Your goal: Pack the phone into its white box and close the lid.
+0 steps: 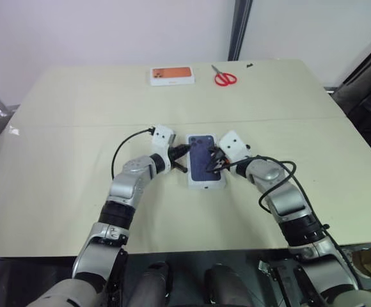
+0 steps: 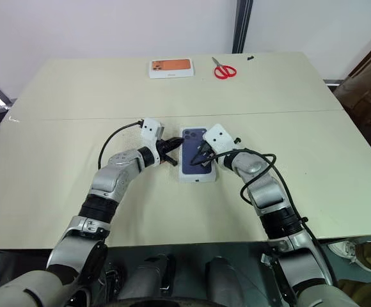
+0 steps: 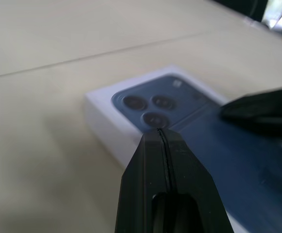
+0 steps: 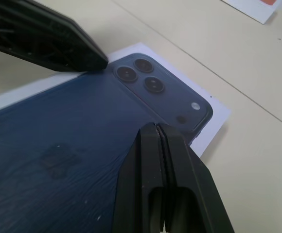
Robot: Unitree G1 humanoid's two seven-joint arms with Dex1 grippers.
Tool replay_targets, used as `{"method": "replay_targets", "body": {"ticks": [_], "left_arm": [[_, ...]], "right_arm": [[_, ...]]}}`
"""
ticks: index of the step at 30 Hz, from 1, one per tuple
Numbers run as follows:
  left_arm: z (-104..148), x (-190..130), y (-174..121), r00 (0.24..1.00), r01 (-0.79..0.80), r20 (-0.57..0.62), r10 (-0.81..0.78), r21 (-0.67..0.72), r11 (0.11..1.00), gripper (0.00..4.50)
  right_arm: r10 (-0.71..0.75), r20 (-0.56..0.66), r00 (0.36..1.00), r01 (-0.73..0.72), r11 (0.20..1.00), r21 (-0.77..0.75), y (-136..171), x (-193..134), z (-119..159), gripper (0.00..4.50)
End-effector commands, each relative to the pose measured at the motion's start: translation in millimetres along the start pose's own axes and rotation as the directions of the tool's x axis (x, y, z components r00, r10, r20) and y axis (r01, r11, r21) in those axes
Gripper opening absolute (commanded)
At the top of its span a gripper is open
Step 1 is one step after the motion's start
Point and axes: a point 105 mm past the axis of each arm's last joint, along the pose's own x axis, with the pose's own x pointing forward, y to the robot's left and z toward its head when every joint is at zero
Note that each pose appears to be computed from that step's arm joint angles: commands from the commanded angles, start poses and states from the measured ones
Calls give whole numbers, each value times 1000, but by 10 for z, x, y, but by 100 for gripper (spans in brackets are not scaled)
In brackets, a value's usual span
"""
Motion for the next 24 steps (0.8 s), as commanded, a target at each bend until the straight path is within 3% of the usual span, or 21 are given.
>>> {"method": "replay_targets", "body": {"ticks": [1,9,15,17,20,24], "left_arm": [[-77,-7,7,999,-3,-39,4,34,999,0],[-10,-53,-52,1000,31,2,-31,36,999,0],[320,-270,-324,968,196,150,-201,46,979,0],[366,-351,-380,958,235,159,-240,52,971,0],[249,-416,-397,960,253,91,-263,114,961,0],[-155,-444,-309,967,250,-82,-240,154,956,0]], "right_arm": [[7,-23,1000,-7,1000,-4,29,-9,-33,4],[-13,-28,1000,12,1000,-15,-67,-41,-49,4],[43,158,987,-59,993,100,-118,-268,320,4],[98,151,984,-109,992,66,-34,-348,314,4],[186,96,978,-191,981,46,154,-443,159,4],[213,-41,976,-213,977,-6,294,-449,-172,4]]}}
